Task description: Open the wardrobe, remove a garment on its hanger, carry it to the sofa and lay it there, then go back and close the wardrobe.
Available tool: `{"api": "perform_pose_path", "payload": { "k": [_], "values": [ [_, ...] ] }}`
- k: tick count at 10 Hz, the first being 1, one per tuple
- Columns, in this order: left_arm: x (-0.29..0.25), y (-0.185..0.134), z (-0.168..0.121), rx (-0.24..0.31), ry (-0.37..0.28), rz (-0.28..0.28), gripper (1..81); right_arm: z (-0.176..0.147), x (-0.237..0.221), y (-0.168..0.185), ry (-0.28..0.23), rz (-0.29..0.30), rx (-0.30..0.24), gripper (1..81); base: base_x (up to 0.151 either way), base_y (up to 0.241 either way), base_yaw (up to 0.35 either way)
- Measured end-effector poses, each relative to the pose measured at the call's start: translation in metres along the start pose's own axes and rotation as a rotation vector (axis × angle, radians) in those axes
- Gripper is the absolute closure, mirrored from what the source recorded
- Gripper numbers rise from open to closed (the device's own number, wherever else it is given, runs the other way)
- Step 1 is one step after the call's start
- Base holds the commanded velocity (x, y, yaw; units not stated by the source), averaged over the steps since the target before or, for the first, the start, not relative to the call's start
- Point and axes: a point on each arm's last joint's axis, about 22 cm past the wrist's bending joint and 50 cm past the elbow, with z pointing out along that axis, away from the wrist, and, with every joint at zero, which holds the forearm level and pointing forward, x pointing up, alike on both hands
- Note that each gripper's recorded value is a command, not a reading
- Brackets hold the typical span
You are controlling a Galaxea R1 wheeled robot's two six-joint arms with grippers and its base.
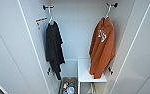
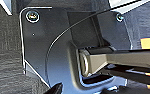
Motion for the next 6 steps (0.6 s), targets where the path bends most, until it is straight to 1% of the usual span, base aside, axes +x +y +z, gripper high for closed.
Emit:
{"api": "perform_pose_path", "payload": {
  "k": [1, 3, 6],
  "values": [
    [-0.005, 0.0, -0.001, 0.0, -0.004, -0.001, 1.0, -0.001, -0.006, 0.004, -0.004, -0.001, -0.008, 1.0, 0.071, 0.0, 0.0],
    [0.008, -0.001, 0.001, 0.001, 0.013, 0.004, 1.0, 0.001, 0.007, 0.002, 0.011, -0.007, -0.005, 1.0, 0.071, 0.0, 0.0],
    [0.003, 0.0, 0.0, 0.0, 0.007, 0.002, 1.0, 0.001, 0.003, 0.001, 0.007, -0.005, -0.004, 1.0, 0.069, 0.0, 0.0]
  ]
}}
